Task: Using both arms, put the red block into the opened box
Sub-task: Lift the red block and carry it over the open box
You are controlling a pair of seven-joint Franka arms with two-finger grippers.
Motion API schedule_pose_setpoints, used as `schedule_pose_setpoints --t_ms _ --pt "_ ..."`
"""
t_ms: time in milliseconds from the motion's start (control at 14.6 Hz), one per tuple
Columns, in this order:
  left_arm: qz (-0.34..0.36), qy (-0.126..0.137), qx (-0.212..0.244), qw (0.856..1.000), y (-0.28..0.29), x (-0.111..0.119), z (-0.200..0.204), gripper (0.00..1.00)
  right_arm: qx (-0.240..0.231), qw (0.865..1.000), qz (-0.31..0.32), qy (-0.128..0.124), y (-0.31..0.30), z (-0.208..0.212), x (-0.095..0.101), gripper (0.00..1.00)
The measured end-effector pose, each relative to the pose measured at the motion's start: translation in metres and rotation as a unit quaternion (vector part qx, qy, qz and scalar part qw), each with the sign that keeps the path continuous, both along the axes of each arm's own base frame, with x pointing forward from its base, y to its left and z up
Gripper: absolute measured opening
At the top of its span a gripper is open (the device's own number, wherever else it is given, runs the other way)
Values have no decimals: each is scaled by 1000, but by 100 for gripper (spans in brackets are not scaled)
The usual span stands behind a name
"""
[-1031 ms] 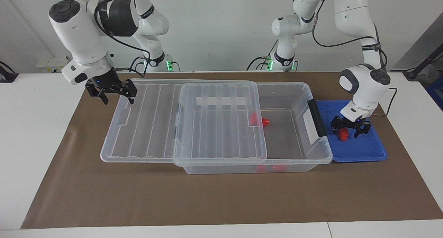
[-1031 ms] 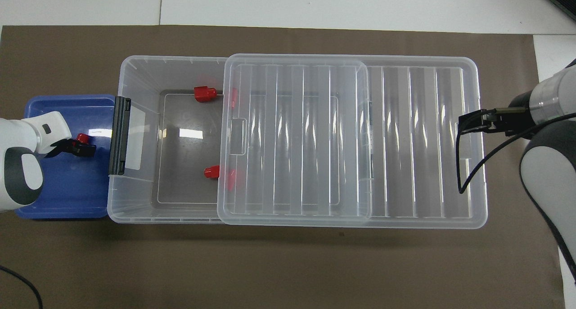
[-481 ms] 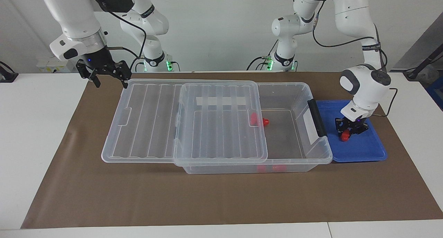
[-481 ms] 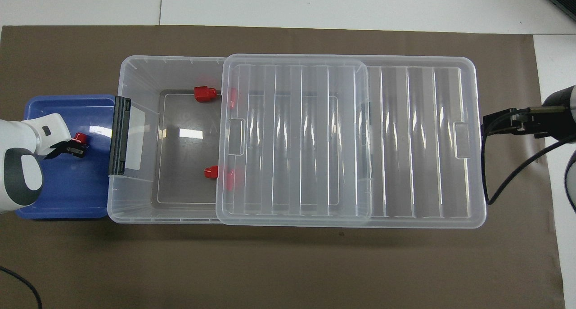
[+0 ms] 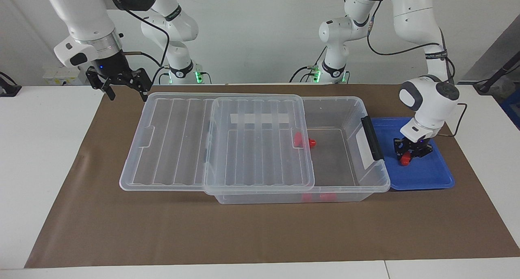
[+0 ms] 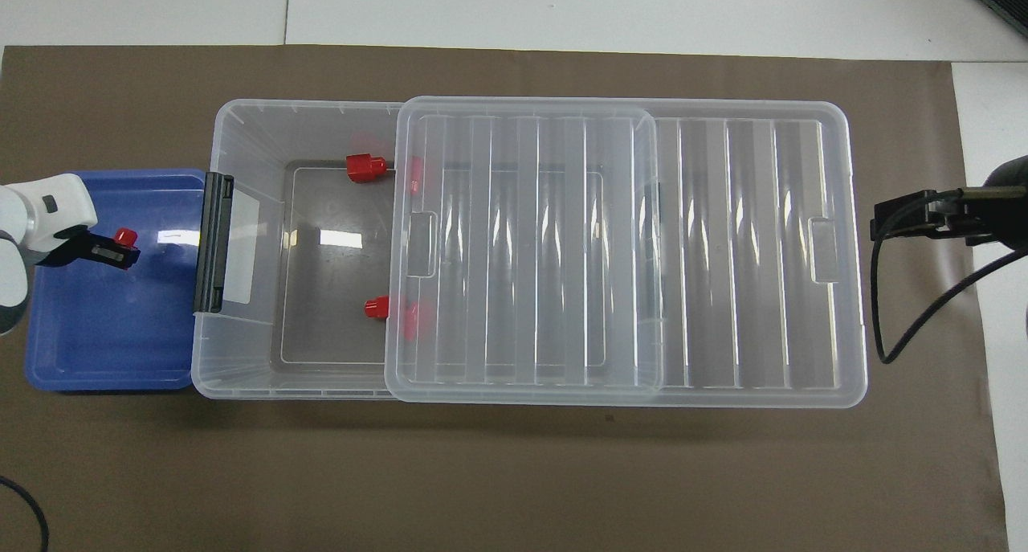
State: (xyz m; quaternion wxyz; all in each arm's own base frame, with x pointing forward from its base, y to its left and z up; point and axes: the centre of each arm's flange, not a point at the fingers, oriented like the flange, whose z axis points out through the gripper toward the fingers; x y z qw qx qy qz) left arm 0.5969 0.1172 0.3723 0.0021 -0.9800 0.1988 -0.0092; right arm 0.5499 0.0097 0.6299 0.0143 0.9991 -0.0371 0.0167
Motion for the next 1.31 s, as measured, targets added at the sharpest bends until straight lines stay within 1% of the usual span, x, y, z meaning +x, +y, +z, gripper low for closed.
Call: schedule_pose_setpoints --t_ms 137,275,344,481,618,756,962,1099,1237,1305 --pt "8 27 -7 1000 1 9 74 35 0 1000 0 1 0 0 0 100" --pt "46 49 -12 998 -9 7 131 35 0 1000 0 7 0 0 -2 100" --pt "73 55 -13 996 -26 6 150 35 0 1000 -1 11 0 1 -3 100" --pt "132 53 -9 990 -94 11 168 35 0 1000 -6 11 -6 3 -4 100" --pt "182 51 -3 982 -181 9 168 35 1 1000 -15 12 -16 6 -5 100" --pt "219 37 -3 975 -239 5 166 35 2 1000 -17 17 -18 9 -9 100" --pt "268 1 -21 963 -267 8 151 35 2 1000 -11 20 -12 10 -10 100" --pt "294 -20 -34 955 -273 8 124 35 2 1000 -7 22 -8 9 -10 100" --pt "314 -40 -48 947 -277 2 96 35 2 1000 -5 26 -5 7 -11 100" --pt "318 -46 -52 945 -278 -2 84 35 2 1000 -5 27 -5 7 -10 100"
